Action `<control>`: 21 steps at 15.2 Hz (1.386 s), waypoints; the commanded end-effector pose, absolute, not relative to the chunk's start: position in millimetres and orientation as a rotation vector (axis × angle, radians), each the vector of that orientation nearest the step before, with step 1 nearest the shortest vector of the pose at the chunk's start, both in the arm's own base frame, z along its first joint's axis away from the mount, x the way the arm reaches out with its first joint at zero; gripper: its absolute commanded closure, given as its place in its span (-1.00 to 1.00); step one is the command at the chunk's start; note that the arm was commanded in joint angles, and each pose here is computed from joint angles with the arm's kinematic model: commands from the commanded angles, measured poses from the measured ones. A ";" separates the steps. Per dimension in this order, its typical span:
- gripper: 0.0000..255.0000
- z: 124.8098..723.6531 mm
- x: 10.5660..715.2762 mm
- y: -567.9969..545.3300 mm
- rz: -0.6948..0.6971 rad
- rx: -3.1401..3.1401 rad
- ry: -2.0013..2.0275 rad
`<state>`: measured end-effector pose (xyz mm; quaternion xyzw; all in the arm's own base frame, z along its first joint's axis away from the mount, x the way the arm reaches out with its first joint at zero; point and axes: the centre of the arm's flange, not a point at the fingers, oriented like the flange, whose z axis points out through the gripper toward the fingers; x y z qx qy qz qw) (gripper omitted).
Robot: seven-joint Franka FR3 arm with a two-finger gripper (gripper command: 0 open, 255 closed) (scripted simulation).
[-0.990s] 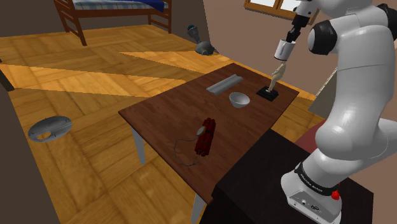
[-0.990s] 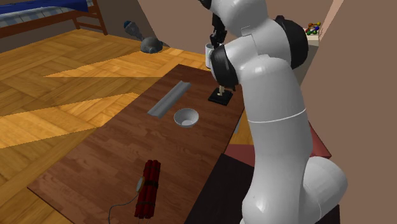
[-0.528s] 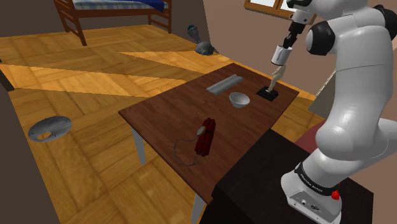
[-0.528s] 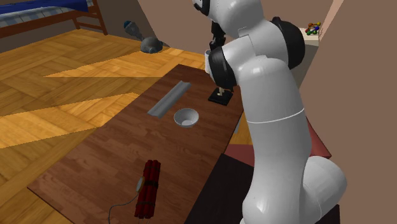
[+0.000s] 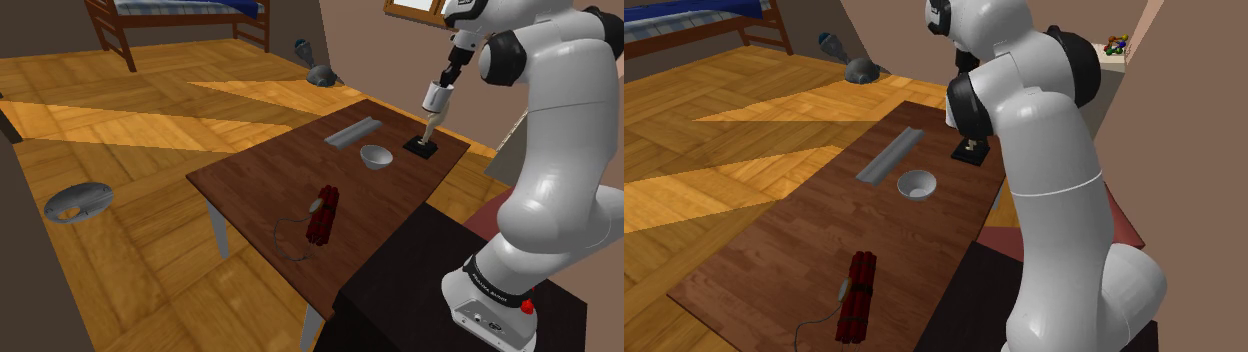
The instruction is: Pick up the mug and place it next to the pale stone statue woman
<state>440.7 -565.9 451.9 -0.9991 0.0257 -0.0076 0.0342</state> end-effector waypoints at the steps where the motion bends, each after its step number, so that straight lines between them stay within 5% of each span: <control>1: 1.00 441.1 441.0 -566.6 -0.024 -3.073 0.079; 21: 1.00 335.6 441.0 -566.6 -0.024 -3.073 0.079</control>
